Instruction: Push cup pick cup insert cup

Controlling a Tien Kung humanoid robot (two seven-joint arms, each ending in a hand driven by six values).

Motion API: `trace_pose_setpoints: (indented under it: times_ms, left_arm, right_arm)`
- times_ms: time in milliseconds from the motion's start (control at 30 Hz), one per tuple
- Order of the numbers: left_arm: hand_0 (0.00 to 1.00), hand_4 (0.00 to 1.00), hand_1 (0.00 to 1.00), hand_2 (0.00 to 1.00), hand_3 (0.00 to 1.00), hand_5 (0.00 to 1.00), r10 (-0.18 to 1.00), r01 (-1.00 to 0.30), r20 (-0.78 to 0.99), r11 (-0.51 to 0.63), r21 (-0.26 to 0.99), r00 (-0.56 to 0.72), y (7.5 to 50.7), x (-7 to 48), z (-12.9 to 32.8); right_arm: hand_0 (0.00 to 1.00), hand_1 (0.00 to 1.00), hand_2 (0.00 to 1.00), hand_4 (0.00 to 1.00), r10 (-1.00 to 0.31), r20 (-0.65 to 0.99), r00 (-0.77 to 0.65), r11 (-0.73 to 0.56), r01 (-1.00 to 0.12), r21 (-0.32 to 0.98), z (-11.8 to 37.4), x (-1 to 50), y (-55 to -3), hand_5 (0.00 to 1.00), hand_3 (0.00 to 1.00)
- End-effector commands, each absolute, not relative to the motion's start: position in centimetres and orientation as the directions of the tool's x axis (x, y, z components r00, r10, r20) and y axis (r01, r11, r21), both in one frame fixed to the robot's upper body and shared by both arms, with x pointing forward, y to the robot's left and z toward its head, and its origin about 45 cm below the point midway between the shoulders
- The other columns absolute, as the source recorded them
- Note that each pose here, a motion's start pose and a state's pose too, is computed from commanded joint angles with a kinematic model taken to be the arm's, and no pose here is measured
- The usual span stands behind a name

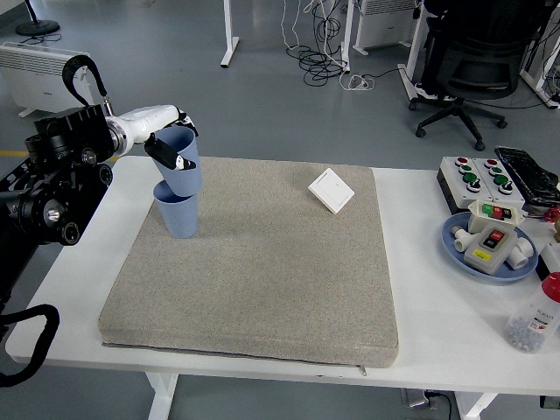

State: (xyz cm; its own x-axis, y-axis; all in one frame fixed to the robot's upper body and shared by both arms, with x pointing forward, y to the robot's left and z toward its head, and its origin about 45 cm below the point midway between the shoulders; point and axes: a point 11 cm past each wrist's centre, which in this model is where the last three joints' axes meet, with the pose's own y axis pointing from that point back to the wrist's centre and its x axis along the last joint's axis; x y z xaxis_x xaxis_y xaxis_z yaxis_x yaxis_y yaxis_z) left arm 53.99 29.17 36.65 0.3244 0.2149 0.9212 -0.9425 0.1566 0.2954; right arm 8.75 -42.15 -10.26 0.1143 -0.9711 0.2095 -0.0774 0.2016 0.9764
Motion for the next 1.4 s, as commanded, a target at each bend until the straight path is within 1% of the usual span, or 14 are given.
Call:
trace_pose_setpoints:
  times_ms: [167,700,1067,1400]
  left_arm:
    - [0.445,0.352,0.438,0.436,0.380,0.002,0.218,-0.943,0.920,0.152,0.296,0.324,29.4,54.0,36.5]
    - [0.444,0.352,0.438,0.435,0.379,0.002,0.153,-0.938,0.930,0.150,0.313,0.334,29.1,54.2,36.2]
    - [0.445,0.347,0.438,0.434,0.376,0.002,0.157,-0.945,0.936,0.146,0.293,0.314,29.4,54.3,37.1]
    - [0.444,0.349,0.438,0.434,0.377,0.002,0.167,-0.945,0.932,0.125,0.303,0.321,30.4,54.3,36.7]
  right_arm:
    - [0.773,0.679,0.673,0.128,-0.971,0.209,0.115,0.201,-0.078,0.976,-10.3,8.8,-42.1,0.472,0.567]
    - [0.773,0.678,0.673,0.128,-0.970,0.210,0.119,0.201,-0.080,0.976,-10.2,8.9,-42.1,0.472,0.567]
    - [0.773,0.678,0.673,0.127,-0.970,0.211,0.122,0.202,-0.082,0.976,-10.2,9.0,-42.1,0.471,0.567]
    - [0.773,0.678,0.673,0.127,-0.969,0.212,0.125,0.203,-0.082,0.976,-10.2,9.0,-42.1,0.471,0.566]
